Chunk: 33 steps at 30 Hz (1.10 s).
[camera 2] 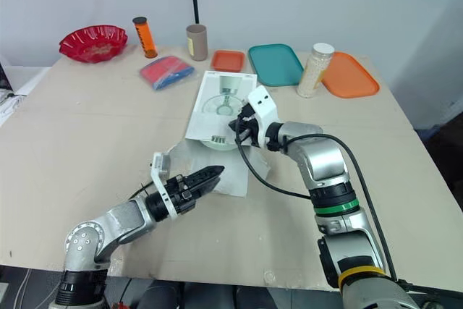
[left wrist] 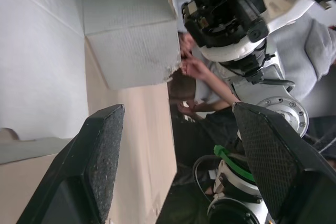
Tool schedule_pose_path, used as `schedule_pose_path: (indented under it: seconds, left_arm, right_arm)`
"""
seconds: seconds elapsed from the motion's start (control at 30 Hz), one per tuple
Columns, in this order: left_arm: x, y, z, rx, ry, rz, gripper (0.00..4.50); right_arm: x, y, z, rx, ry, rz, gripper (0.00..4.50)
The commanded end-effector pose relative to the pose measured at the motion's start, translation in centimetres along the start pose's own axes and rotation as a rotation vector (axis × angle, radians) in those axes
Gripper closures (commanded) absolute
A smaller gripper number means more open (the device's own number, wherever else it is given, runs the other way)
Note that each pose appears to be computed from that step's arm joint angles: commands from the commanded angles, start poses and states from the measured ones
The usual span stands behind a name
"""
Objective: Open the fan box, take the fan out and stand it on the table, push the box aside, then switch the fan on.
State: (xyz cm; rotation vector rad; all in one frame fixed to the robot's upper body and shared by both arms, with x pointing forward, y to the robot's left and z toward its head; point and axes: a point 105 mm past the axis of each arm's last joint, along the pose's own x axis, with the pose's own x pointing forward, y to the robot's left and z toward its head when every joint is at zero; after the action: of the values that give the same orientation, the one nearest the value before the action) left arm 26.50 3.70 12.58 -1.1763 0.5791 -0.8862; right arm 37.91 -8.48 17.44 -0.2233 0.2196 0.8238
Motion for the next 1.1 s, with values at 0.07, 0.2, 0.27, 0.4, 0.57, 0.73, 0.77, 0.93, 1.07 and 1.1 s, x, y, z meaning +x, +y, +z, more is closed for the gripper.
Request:
schedule_pose_path:
  seconds: [0.07, 0.2, 0.27, 0.4, 0.57, 0.73, 0.77, 0.93, 1.07, 1.1]
  left_arm:
    - [1.0, 0.3, 0.8, -0.023, -0.012, -0.022, 0.97]
    - [2.1, 1.1, 2.0, -0.024, -0.046, -0.003, 0.97]
    - [2.7, 1.5, 2.5, -0.043, -0.072, 0.007, 0.97]
    - [3.2, 1.7, 3.3, -0.047, -0.103, 0.017, 0.97]
    - [3.6, 1.8, 4.1, -0.064, -0.143, 0.011, 0.97]
    - [4.0, 2.4, 4.4, -0.087, -0.171, 0.031, 0.97]
    - [4.1, 2.3, 4.5, -0.092, -0.176, 0.029, 0.97]
    - [4.4, 2.6, 4.7, -0.108, -0.195, 0.046, 0.97]
    - [4.9, 2.8, 5.2, -0.111, -0.227, 0.058, 0.97]
    - [5.0, 2.7, 5.2, -0.111, -0.227, 0.058, 1.2]
  right_arm:
    - [-0.3, -0.1, -1.0, -0.001, 0.045, -0.005, 4.5]
    - [-0.4, -0.2, -0.7, -0.002, 0.039, -0.013, 4.5]
    - [-0.5, -0.2, -0.7, -0.001, 0.036, -0.017, 4.5]
    - [-0.4, -0.2, -0.6, 0.001, 0.031, -0.02, 4.5]
    - [-0.5, -0.2, -0.5, -0.002, 0.03, -0.027, 4.5]
    - [-0.7, -0.2, -0.5, -0.003, 0.03, -0.032, 4.5]
    - [-0.7, -0.2, -0.6, -0.004, 0.032, -0.032, 4.5]
    - [-0.8, -0.2, -0.6, -0.005, 0.036, -0.034, 4.5]
    - [-0.8, -0.1, -0.6, -0.004, 0.036, -0.034, 4.5]
    - [-0.8, 0.0, -0.7, -0.004, 0.036, -0.034, 4.5]
